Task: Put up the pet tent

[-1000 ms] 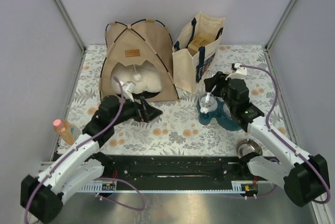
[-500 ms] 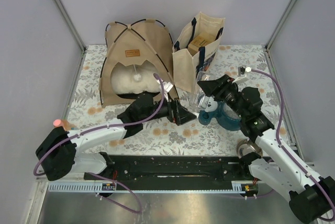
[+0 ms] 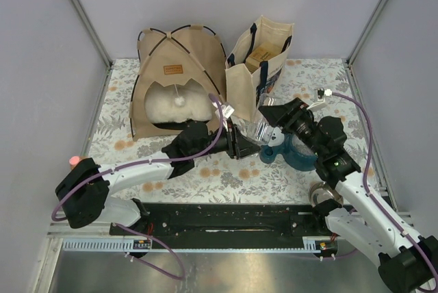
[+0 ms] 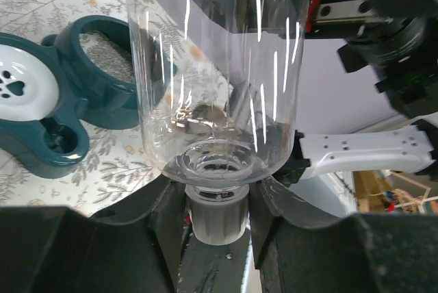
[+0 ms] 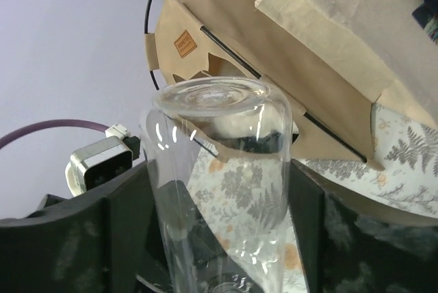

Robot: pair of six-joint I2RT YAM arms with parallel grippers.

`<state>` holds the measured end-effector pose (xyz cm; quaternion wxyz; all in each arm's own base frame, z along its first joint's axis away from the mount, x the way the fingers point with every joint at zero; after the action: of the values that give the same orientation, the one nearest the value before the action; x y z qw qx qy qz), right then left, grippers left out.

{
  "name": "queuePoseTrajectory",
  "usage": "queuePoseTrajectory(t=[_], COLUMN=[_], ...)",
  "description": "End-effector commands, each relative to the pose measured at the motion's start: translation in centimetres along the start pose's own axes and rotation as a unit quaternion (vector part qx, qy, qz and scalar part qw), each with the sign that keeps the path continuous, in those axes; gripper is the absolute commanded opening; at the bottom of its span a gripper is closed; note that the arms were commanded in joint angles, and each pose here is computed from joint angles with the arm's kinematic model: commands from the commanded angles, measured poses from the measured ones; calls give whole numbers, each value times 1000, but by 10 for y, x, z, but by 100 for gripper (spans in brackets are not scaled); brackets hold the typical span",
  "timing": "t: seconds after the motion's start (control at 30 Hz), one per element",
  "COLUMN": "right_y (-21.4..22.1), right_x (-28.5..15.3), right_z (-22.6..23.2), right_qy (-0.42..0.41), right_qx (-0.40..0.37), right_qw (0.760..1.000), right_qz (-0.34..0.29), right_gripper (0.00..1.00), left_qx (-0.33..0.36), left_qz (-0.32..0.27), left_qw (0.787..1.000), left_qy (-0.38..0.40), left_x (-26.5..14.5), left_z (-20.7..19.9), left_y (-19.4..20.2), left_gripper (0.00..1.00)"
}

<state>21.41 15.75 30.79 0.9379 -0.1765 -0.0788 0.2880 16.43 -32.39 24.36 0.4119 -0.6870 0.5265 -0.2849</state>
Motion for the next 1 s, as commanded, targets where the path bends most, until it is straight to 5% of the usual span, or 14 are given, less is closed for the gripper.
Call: queuePoseTrajectory(t=[0.0, 0.03, 0.3, 0.43, 0.63, 0.97], right_y=[5, 4, -10, -2, 15, 17], right_x=[-7, -9, -36, -40, -40, -30], right_z=[18, 20, 33, 42, 34, 21], right_qy=[-5, 5, 103, 106, 95, 109], right_qx=[-10, -24, -111, -110, -102, -100], right_qw=[999, 998, 985, 978, 961, 961], right_qz=[47, 52, 78, 146, 238, 235], right_gripper=[93, 99, 99, 100, 100, 99], left_qx=[74, 91, 252, 297, 326, 329], left_qz=[-24, -16, 56, 66, 85, 116], left_qw=[997, 996, 966, 952, 941, 937], left_qy=[21, 19, -3, -22, -37, -15], left_x=[1, -1, -34, -52, -62, -61], left_z=[-9, -7, 4, 7, 8, 10], left_y=[-22, -19, -1, 2, -1, 13], left_gripper=[0, 0, 0, 0, 0, 0])
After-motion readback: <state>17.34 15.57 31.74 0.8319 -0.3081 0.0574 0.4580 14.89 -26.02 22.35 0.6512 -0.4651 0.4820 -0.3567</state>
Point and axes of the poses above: each gripper's point midway between its finger pads, its own x axis out along the fingers, its own z axis along the line the jaws close on, y = z × x, the point moved 7 cm from there along -x, back along the fingers, and after that the axes turned 15 degrees about x, right-handed, at the moved point
